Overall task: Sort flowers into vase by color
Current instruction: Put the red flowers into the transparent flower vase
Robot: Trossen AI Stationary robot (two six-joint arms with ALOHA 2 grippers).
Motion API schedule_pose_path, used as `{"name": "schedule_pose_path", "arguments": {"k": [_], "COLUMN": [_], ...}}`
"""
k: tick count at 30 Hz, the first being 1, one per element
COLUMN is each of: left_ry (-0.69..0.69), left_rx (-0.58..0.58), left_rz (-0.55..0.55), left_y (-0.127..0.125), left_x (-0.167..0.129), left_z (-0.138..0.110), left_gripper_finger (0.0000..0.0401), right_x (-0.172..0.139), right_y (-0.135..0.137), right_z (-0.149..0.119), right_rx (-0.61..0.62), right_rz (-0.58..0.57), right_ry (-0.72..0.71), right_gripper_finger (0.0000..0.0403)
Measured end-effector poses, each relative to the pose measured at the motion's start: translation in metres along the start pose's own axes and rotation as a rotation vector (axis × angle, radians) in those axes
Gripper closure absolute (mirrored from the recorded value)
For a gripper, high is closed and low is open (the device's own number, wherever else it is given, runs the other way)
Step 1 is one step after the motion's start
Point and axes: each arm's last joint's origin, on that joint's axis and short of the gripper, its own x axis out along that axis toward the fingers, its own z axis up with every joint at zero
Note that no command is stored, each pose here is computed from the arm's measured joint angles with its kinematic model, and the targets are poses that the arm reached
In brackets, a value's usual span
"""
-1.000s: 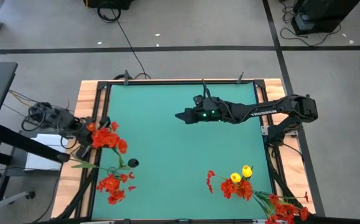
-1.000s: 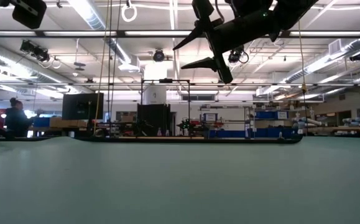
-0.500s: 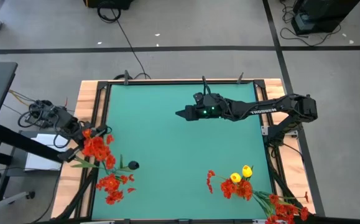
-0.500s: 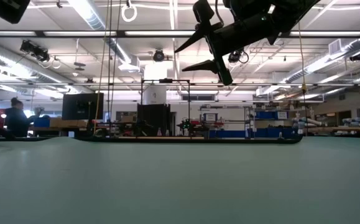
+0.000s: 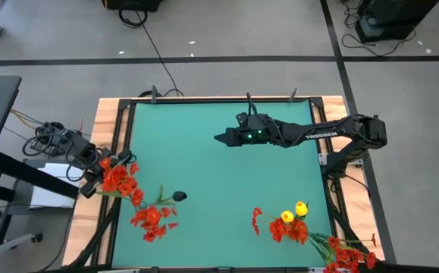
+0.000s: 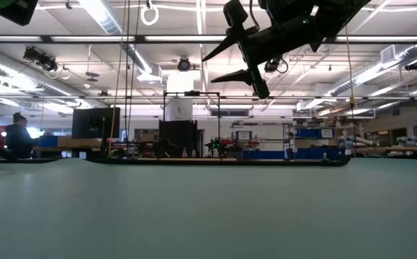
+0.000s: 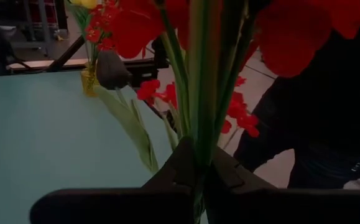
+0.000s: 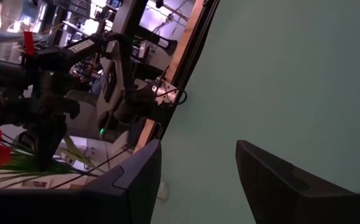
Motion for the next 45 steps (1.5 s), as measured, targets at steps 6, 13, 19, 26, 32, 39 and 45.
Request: {"name": "schedule_pose_path", "arguments": {"k": [6, 13, 19, 26, 32, 39, 45], "left_ry": [0.009, 0.057, -0.005, -0.032, -0.006, -0.011, -0.042], "left_rx": [-0.013, -0.103, -0.035, 0.058, 0.089, 0.029, -0.196], "left_rz": [-0.047, -0.201, -0.176, -0.084, -0.007, 0.036, 0.191], "left_y": [-0.001, -0.007, -0.006, -0.004, -0.001, 0.0, 0.005], "left_x": [0.0, -0.005, -0.005, -0.004, -0.004, -0.004, -0.004], "left_z": [0.0, 0.001, 0.006, 0.007, 0.004, 0.004, 0.004], "left_gripper_finger": [0.0388, 0.0388, 0.0388, 0.0388, 0.0388, 0.0388, 0.0388], "right_x": [0.0, 0.0, 0.0, 0.0, 0.0, 0.0, 0.0], "right_y": [0.0, 0.0, -0.001, -0.001, 0.0, 0.0, 0.0], "right_z": [0.0, 0.001, 0.003, 0.002, 0.002, 0.001, 0.001], "right_rx": [0.0, 0.001, 0.003, 0.016, 0.027, 0.047, 0.042], "right_rz": [0.0, -0.002, -0.004, 0.004, 0.011, 0.016, 0.02], "right_ry": [0.0, -0.004, -0.009, 0.008, 0.005, 0.017, 0.024], "right_gripper_finger": [0.0188, 0.0188, 0.0188, 0.0188, 0.0188, 0.0188, 0.0188]}}
